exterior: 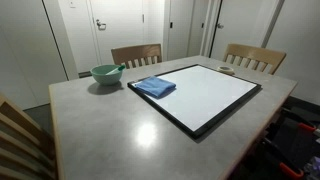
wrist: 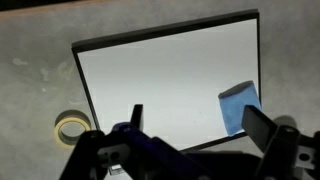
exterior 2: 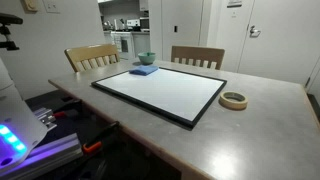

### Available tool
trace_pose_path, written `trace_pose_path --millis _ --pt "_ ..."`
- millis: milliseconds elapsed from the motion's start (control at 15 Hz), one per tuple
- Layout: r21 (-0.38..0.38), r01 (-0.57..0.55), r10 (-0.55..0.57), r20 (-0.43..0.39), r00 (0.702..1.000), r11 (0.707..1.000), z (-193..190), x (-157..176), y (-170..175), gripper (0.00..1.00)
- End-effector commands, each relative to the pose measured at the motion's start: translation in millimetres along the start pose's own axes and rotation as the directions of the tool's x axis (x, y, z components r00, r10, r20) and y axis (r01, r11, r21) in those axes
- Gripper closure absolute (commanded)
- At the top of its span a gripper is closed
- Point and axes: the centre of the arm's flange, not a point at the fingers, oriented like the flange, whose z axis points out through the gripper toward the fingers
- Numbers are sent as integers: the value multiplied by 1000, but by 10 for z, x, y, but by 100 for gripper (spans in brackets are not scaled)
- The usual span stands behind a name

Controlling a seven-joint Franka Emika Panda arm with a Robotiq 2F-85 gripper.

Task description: Use the blue cloth to wipe the board

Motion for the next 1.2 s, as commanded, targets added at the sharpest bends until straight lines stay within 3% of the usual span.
trace_pose_path --millis 0,400,1133 --pt "0 0 0 0 1000 1000 0 0 0 0" --pt "-31 5 -5 0 1000 1000 43 159 -24 0" --pt "-101 104 -95 89 991 989 534 1005 -459 0"
